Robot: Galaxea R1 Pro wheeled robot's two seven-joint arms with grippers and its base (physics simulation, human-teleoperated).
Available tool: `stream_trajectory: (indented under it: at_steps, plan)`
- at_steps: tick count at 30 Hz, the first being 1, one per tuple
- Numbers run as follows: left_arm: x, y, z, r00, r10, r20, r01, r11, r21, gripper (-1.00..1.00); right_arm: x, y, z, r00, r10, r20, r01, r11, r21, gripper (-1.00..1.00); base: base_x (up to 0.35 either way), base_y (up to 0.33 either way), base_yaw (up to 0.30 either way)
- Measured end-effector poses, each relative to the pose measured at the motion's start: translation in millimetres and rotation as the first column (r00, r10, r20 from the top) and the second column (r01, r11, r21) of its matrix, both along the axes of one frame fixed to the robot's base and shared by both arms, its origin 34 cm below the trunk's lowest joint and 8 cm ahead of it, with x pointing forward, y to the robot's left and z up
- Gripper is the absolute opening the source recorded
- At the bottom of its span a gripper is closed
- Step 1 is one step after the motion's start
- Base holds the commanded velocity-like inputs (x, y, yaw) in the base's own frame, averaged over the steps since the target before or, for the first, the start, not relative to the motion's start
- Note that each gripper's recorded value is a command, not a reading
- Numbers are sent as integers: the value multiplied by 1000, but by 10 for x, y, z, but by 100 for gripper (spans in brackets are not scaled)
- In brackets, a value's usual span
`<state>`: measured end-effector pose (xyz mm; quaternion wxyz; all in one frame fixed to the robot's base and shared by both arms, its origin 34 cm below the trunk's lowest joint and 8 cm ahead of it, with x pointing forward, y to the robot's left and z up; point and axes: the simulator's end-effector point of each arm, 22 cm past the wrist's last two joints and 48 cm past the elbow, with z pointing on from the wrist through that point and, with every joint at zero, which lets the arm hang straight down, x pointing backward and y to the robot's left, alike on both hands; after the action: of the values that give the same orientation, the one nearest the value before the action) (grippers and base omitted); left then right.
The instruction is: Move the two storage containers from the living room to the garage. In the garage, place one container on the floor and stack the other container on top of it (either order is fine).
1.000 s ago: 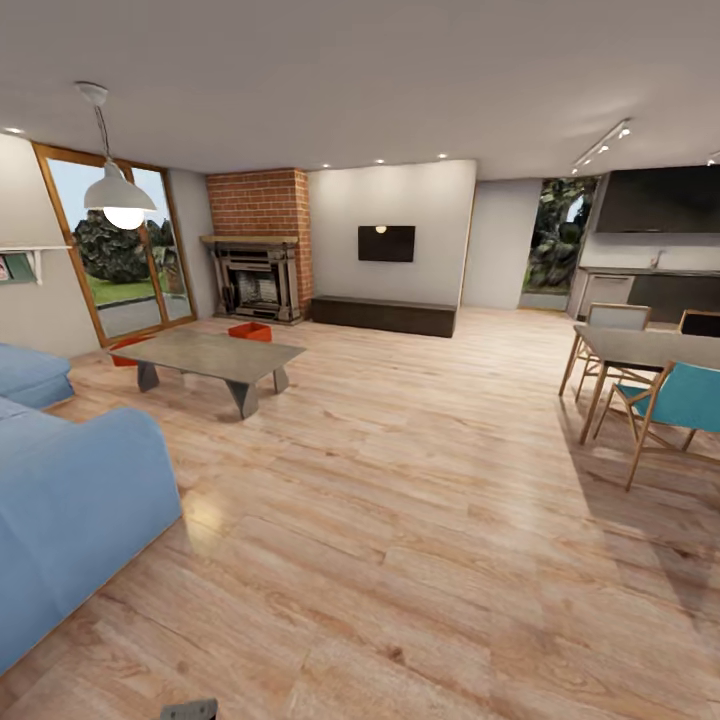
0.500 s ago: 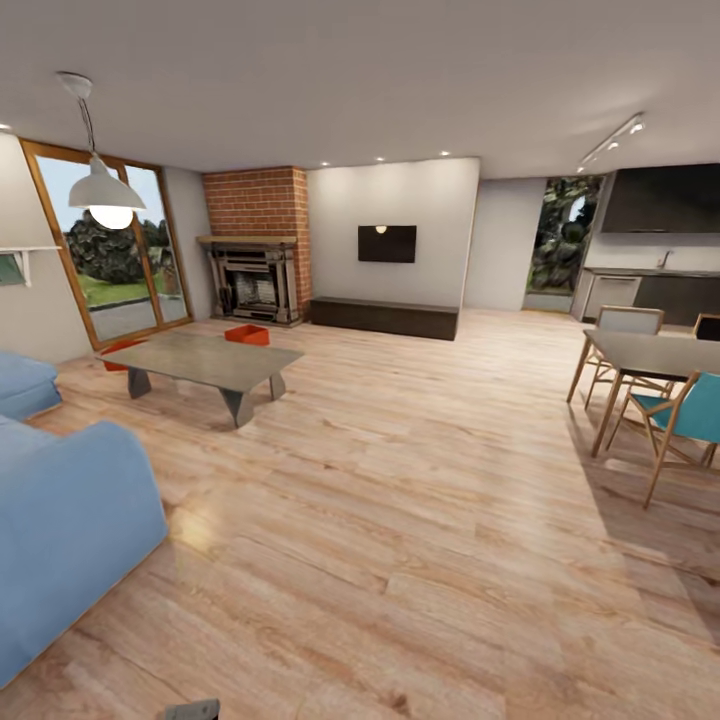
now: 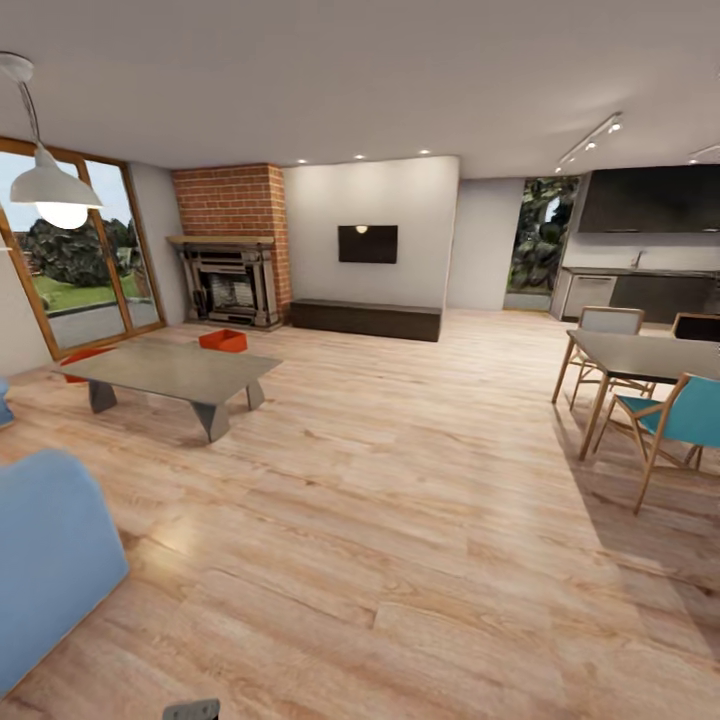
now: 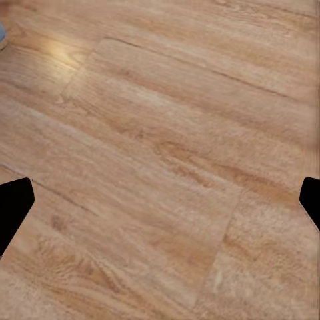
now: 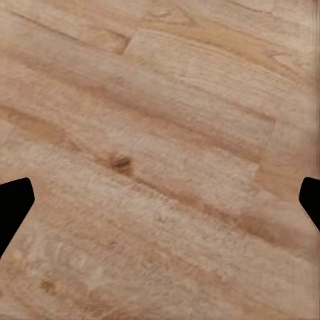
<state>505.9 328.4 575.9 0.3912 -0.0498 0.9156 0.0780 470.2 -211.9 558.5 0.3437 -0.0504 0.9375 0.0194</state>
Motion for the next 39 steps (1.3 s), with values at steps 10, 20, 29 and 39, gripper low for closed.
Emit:
stream_trajectory:
  at_steps: [10,20,29,39]
  plan:
    - [-2,-2,-1,1000,0,0,0,1000,0,100,1,1,1,1000,0,1,0,1000,0,100,347,0,-14]
    - [9,-327,-24,1000,-16,0,16,999,-39,100,1,0,1,1000,-1,1,1,1000,0,100,347,0,0]
    - [9,-339,-25,1000,-17,0,17,999,-41,100,1,1,1,1000,1,1,-1,1000,0,100,347,0,0]
    - [-103,-478,-86,1000,-26,-17,25,998,-59,100,-162,21,-72,1000,7,-25,-7,1000,2,100,174,0,0]
